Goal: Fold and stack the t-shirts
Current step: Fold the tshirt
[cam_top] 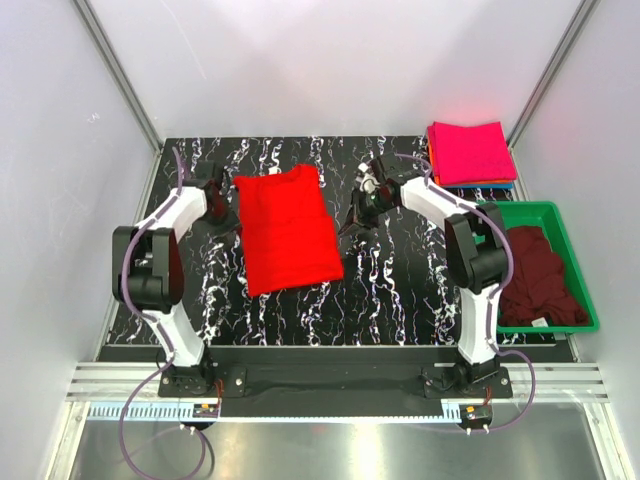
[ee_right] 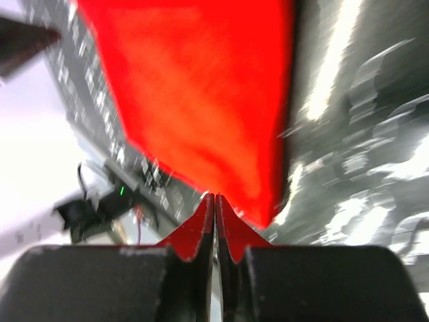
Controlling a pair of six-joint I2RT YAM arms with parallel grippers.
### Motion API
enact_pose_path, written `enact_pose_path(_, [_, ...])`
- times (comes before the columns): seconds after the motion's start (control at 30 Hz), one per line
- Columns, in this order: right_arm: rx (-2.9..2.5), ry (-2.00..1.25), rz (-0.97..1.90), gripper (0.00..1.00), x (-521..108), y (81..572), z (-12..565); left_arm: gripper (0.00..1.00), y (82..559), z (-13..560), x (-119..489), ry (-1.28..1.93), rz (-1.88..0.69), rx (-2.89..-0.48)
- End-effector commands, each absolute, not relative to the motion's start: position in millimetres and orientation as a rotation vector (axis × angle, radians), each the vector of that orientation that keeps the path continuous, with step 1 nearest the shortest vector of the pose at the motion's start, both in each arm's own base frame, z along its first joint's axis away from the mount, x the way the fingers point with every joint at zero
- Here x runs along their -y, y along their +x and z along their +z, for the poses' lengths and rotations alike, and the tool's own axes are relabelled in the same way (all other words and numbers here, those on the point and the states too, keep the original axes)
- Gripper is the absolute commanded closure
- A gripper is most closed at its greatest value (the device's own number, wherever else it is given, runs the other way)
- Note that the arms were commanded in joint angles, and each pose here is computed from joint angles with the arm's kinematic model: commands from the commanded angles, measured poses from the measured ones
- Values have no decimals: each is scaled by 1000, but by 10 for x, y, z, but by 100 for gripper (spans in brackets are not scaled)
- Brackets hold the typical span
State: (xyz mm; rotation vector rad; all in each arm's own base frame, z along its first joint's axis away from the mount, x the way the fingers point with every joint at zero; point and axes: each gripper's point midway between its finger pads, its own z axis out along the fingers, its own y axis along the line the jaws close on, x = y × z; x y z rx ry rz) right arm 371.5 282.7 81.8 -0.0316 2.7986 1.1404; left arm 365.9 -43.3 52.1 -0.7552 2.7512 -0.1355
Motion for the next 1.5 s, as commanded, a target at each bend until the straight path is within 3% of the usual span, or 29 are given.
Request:
enact_pose_path(0.0, [-2765, -161, 1282, 92, -3111, 3342, 1046, 60, 3591, 1046, 503, -681, -168, -2659])
enact_pose_path(0.23, [-2800, -248, 1526, 88, -3396, 2980, 791, 61, 3201, 1135, 1459, -582, -787, -2534])
enact_pose_path(0.3, [-2833, -250, 1539, 87, -3389, 2917, 640, 61, 2877, 831, 1597, -647, -854, -2605])
enact_pose_path(0.47, [-2945, -225, 1427, 87, -3216, 2726, 209, 66, 2342, 244, 1439, -804, -749, -2716])
enact_pose_path(0.67, [-3010, -201, 1275, 84, -3021, 2599, 33, 66, 2167, 180, 1244, -822, -585, -2767])
enact_pose_path(0.8, [-2995, -201, 1239, 83, -2995, 2617, 268, 66, 2107, 218, 1132, -824, -472, -2814])
enact_pose_path(1.0, [-2971, -111, 1082, 61, -2860, 2644, 542, 48, 2114, 470, 885, -820, -366, -2741])
enact_pose_path(1.07, [-2965, -103, 1034, 48, -2820, 2668, 525, 48, 2095, 390, 834, -870, -420, -2739])
enact_pose_path(1.17, [-2981, -87, 999, 40, -2791, 2704, 421, 48, 2143, 300, 932, -837, -540, -2735])
enact_pose_path(1.47, [-3021, -113, 959, 37, -2728, 2785, 144, 45, 2225, 144, 1050, -777, -645, -2733])
